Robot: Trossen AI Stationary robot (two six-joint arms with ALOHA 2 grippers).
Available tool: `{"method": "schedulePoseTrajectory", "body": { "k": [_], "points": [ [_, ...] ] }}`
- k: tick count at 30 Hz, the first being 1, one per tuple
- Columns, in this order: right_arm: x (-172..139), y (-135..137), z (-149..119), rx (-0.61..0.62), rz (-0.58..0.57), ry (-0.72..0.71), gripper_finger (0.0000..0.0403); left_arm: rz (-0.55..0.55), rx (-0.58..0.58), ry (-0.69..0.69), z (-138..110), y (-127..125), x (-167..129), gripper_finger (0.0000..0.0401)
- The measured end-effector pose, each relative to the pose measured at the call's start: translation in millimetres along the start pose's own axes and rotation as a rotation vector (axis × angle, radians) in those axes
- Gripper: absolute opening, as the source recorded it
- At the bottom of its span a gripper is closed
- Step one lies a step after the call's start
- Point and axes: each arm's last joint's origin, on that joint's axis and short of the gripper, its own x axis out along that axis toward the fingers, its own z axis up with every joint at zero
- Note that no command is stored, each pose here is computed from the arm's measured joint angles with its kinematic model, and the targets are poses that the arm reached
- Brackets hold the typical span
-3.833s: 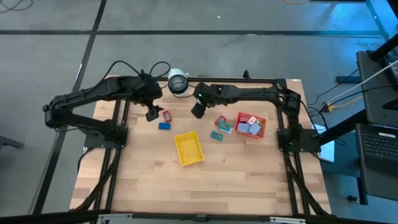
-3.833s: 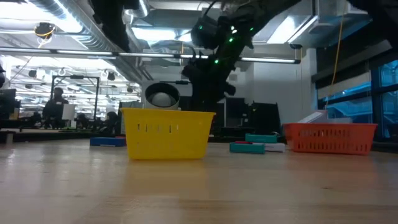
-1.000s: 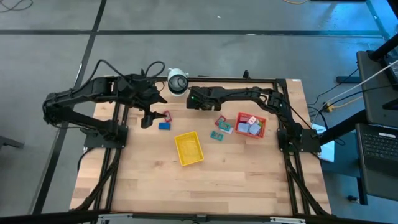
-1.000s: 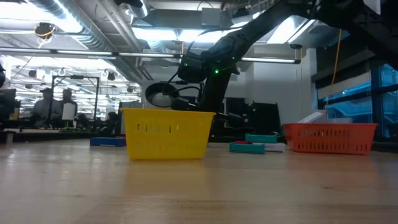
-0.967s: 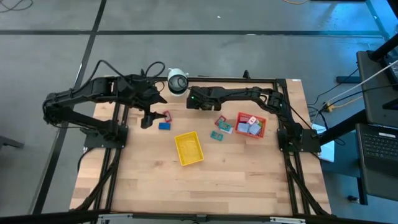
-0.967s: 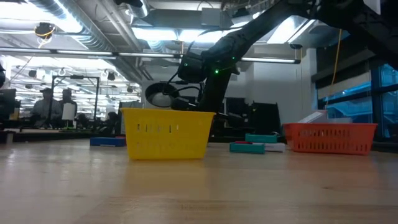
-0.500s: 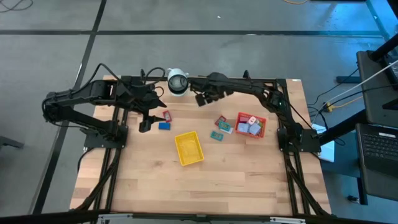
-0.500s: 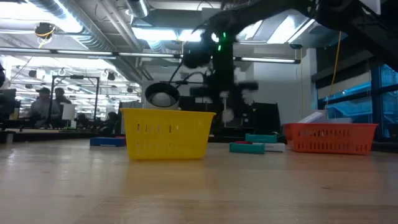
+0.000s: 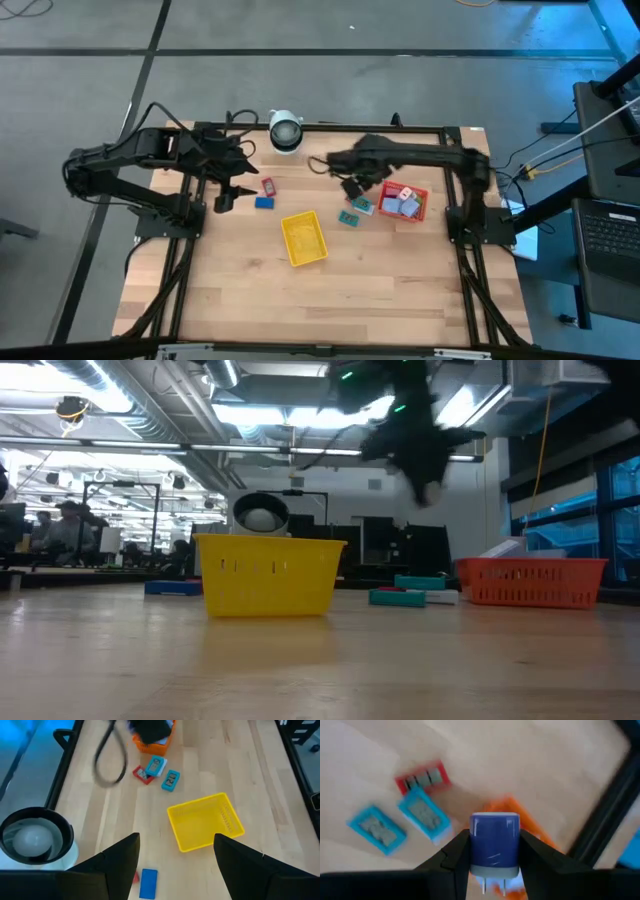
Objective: Pick & Place Office items
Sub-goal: Put the violet charger adapter into the orange basket
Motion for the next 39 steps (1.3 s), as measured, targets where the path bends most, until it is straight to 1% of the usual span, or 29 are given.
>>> {"method": "schedulePoseTrajectory", "body": {
  "k": [2,4,5,6,8,10,13,15,16,18,21,23,24,26,30,34,37,39],
  "points": [
    [-3.0,-12.9,-19.5,0.073,0.013,-0.006,0.0132,-0.004,0.000,-0.006,-0.6,-0.1,-1.9,0.0251],
    [-2.8,-27.1,-36.3,0.197,0.056,-0.011,0.0132,-0.008,0.000,-0.014,-0.3,-0.2,-2.7,0.0251],
    [-3.7,-34.5,-42.9,0.266,0.112,-0.023,0.0132,-0.008,0.000,-0.020,0.2,-0.2,-2.8,0.0251],
    [-5.5,-41.0,-47.0,0.335,0.191,-0.049,0.0132,-0.008,0.000,-0.026,0.9,-0.2,-2.5,0.0251],
    [-3.0,-50.1,-52.7,0.438,0.330,-0.093,0.0132,-0.007,0.000,-0.042,2.6,-0.1,-2.4,0.0251],
    [7.9,-55.8,-55.4,0.514,0.384,-0.091,0.0132,-0.007,-0.001,-0.060,4.4,-0.1,-2.4,0.0251],
    [28.2,-66.0,-61.3,0.579,0.325,-0.039,0.0132,-0.007,-0.001,-0.082,8.0,0.0,-0.2,0.0251],
    [45.6,-66.7,-62.8,0.603,0.302,0.006,0.0132,-0.007,-0.001,-0.087,8.3,0.0,-0.5,0.0251],
    [53.0,-66.2,-63.5,0.612,0.304,0.024,0.0132,-0.007,-0.001,-0.091,8.8,0.0,-0.5,0.0251],
    [61.0,-63.0,-61.0,0.651,0.351,0.024,0.0132,-0.007,-0.001,-0.087,9.2,0.0,0.9,0.0251],
    [68.3,-63.3,-59.6,0.722,0.359,0.019,0.0132,-0.007,-0.002,-0.086,9.1,0.0,0.9,0.0251],
    [73.8,-59.4,-57.6,0.751,0.406,0.003,0.0132,-0.007,-0.002,-0.086,9.0,0.0,0.8,0.0251],
    [76.5,-58.9,-58.6,0.758,0.406,0.007,0.0132,-0.007,-0.002,-0.086,9.1,0.0,1.0,0.0251],
    [82.7,-61.1,-63.2,0.773,0.365,0.030,0.0132,-0.007,-0.002,-0.086,9.1,0.0,1.0,0.0251],
    [86.7,-61.6,-62.5,0.808,0.365,0.022,0.0132,-0.007,-0.002,-0.086,9.1,0.0,1.0,0.0251],
    [85.8,-63.7,-64.6,0.855,0.340,0.001,0.0132,-0.007,-0.002,-0.086,9.1,0.0,1.0,0.0251],
    [84.7,-65.0,-65.3,0.849,0.336,-0.003,0.0132,-0.016,-0.001,-0.086,9.0,-0.2,1.0,0.0251],
    [86.1,-67.6,-67.8,0.841,0.298,0.012,0.0132,-0.021,-0.001,-0.086,9.0,-0.4,1.0,0.0251]
  ]
}}
